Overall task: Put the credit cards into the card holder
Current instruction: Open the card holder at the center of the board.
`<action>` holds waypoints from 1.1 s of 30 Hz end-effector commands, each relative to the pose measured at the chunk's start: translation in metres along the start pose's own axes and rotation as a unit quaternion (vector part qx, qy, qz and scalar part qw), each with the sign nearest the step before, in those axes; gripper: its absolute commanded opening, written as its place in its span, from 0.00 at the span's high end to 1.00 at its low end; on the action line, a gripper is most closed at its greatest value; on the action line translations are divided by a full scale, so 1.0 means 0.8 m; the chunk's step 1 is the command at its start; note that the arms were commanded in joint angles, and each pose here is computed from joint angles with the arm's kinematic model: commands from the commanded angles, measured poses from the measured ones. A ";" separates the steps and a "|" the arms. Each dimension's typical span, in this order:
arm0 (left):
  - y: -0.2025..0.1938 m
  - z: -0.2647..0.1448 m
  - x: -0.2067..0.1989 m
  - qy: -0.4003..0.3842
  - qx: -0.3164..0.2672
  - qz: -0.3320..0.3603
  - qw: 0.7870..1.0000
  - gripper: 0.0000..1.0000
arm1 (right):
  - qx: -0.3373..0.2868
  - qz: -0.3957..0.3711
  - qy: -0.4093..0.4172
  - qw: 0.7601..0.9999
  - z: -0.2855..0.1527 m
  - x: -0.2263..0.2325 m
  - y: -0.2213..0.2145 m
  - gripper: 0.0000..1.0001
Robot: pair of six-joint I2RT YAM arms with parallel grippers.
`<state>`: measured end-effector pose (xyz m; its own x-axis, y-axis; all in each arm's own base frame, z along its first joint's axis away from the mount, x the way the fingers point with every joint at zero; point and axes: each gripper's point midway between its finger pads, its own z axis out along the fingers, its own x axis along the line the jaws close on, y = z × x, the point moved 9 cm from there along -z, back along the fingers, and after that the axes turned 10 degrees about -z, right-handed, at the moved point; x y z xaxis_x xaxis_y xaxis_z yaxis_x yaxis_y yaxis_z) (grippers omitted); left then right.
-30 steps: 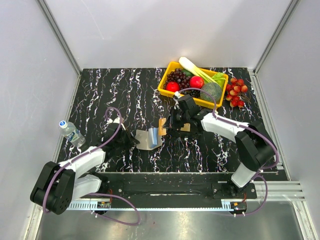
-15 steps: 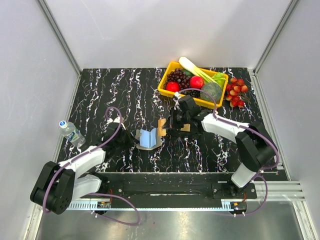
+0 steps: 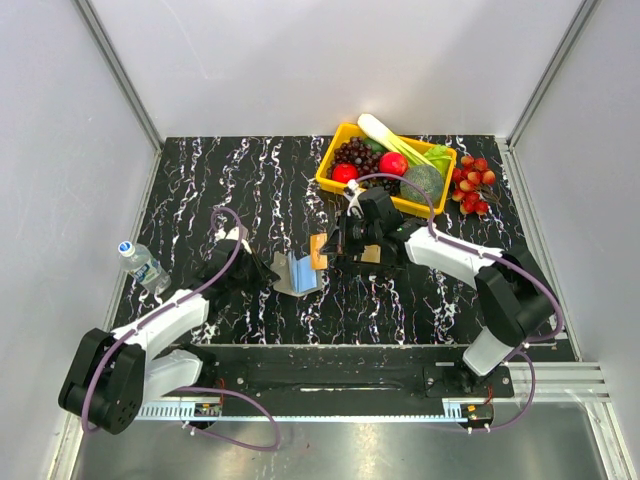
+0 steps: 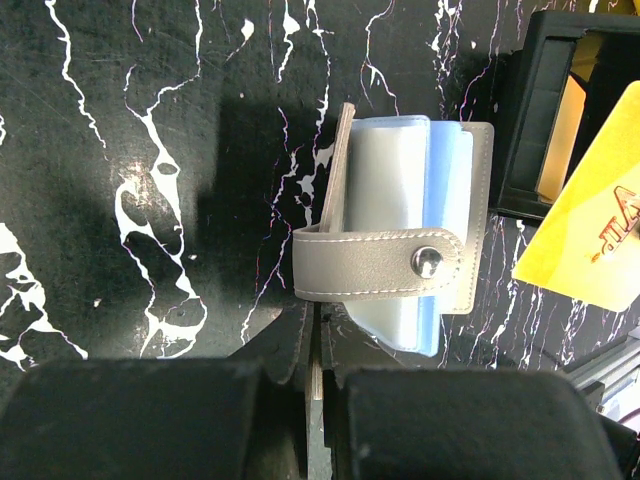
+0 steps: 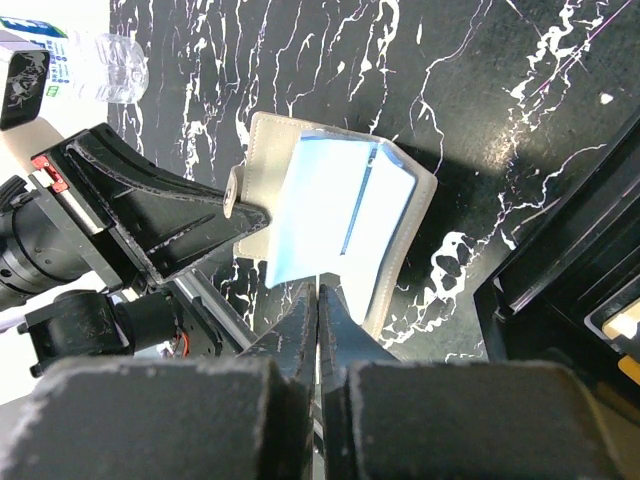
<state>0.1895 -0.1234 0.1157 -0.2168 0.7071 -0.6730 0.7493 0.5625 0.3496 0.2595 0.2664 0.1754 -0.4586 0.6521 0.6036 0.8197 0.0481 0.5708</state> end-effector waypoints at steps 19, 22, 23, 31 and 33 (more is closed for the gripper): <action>0.005 0.004 -0.005 -0.003 -0.001 0.008 1.000 1.00 | 0.003 0.005 -0.026 1.000 0.014 -0.006 0.009 1.00; 0.003 0.007 -0.001 0.003 0.005 0.007 1.000 1.00 | 0.016 0.008 -0.017 1.000 0.020 -0.006 0.005 1.00; 0.003 0.008 -0.001 0.003 0.007 0.007 1.000 1.00 | 0.020 0.009 -0.013 1.000 0.022 -0.005 0.004 1.00; -0.003 0.013 0.006 0.011 0.017 0.000 1.000 1.00 | 0.033 0.010 0.017 0.999 0.031 0.001 0.001 1.00; -0.002 0.013 0.005 0.011 0.017 -0.001 1.000 1.00 | 0.034 0.013 0.035 0.999 0.033 0.003 0.002 1.00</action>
<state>0.1881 -0.1229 0.1008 -0.2654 0.7269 -0.6334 0.7745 0.5520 0.3090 0.2639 0.2730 0.1445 -0.4021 0.6875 0.6046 0.8731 0.0892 0.4793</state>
